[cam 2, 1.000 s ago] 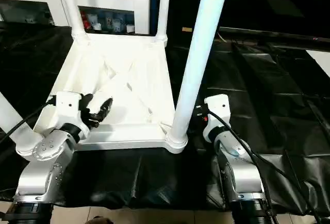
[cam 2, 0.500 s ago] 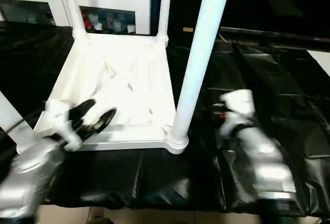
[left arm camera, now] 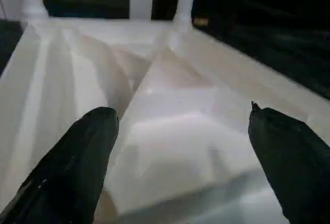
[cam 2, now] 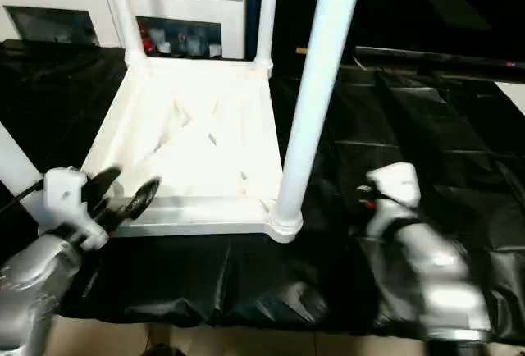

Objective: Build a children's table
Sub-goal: Rotate leg to tighten

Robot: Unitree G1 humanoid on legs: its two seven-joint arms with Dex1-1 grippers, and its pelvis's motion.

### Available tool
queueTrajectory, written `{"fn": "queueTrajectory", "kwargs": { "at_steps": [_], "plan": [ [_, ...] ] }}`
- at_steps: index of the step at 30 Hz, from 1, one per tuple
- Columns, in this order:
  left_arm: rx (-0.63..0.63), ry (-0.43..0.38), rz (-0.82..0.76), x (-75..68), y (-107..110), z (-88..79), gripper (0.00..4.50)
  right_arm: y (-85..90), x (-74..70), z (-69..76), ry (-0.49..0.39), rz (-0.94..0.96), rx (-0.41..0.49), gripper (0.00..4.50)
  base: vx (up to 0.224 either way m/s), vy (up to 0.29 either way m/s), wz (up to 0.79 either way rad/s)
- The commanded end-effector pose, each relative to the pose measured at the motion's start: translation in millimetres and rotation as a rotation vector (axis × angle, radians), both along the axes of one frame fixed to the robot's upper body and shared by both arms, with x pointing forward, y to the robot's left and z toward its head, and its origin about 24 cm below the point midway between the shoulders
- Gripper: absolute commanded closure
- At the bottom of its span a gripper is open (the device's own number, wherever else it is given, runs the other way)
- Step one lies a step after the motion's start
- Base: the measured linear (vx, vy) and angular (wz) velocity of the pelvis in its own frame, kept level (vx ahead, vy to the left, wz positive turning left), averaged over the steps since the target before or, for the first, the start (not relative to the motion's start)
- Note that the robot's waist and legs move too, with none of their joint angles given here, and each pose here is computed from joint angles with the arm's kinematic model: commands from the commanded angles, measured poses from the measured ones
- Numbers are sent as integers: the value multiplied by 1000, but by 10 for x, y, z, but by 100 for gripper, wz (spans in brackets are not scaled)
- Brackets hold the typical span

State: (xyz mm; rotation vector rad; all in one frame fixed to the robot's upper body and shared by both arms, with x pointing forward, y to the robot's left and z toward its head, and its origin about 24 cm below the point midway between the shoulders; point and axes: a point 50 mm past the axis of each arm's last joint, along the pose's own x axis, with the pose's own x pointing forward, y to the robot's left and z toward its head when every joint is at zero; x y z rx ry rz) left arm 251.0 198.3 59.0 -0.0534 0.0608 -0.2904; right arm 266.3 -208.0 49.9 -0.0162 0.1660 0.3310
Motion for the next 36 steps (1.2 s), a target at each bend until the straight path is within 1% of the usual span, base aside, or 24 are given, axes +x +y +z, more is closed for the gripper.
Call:
{"fn": "queueTrajectory", "kwargs": {
  "at_steps": [1, 4, 5, 6, 7, 9, 10, 11, 14, 16, 19, 20, 22, 26, 29, 34, 36],
  "plan": [
    [22, -11, 30, -2, -32, -2, 2, 94, 3, 18, -22, -17, -9, 0, 0, 0, 0],
    [21, -10, 29, -44, -87, -24, 2, 197, -23, -42, -10, -18, 6, 0, 2, -37, 3],
    [68, 11, 52, -87, -118, -81, 2, 250, -43, -78, -3, -34, 25, 0, 6, -79, 11],
    [68, 11, 52, -87, -118, -81, 2, 250, -43, -78, -3, -34, 25, 0, 16, -151, 6],
    [104, 4, 65, -104, -128, -94, 2, 260, -42, -79, -5, -53, 41, 0, 16, -151, 6],
    [56, 31, 78, -135, -140, -122, 2, 252, -28, -60, -14, -71, 58, 0, 1, -226, 2],
    [68, 12, 75, -167, -155, -107, 2, 224, -14, -43, -19, -83, 68, 0, -11, -235, 3],
    [56, 12, 81, -189, -155, -109, 2, 213, -10, -38, -21, -87, 69, 0, -14, -197, -1],
    [31, 6, 123, -226, -104, -107, 2, 212, -5, -35, -19, -65, 54, 0, -25, -140, -1],
    [29, -39, 182, -251, -19, -68, 2, 206, -15, -32, -21, -45, 40, 0, -56, -95, -7],
    [22, -48, 247, -304, 76, -74, 2, 182, -37, -25, -20, -31, 36, 0, -67, -25, -8],
    [37, -68, 272, -352, 128, -69, 2, 189, -68, -21, -20, 12, 20, 0, -66, 48, 6],
    [37, -86, 275, -386, 139, -52, 2, 207, -103, -20, -21, 58, 11, 0, -85, 72, 21],
    [6, -105, 330, -440, 186, -28, 2, 214, -155, 11, -40, 132, 29, 0, -33, 14, 19],
    [17, -110, 386, -484, 247, -24, 2, 199, -190, 30, -45, 197, 30, 0, 0, 0, 0],
    [29, -124, 446, -520, 324, -19, 2, 181, -238, 41, -38, 260, 42, 0, 0, 0, 0],
    [40, -139, 486, -531, 371, 9, 2, 204, -281, 53, -26, 328, 61, 0, 0, 0, 0]
  ]
}}
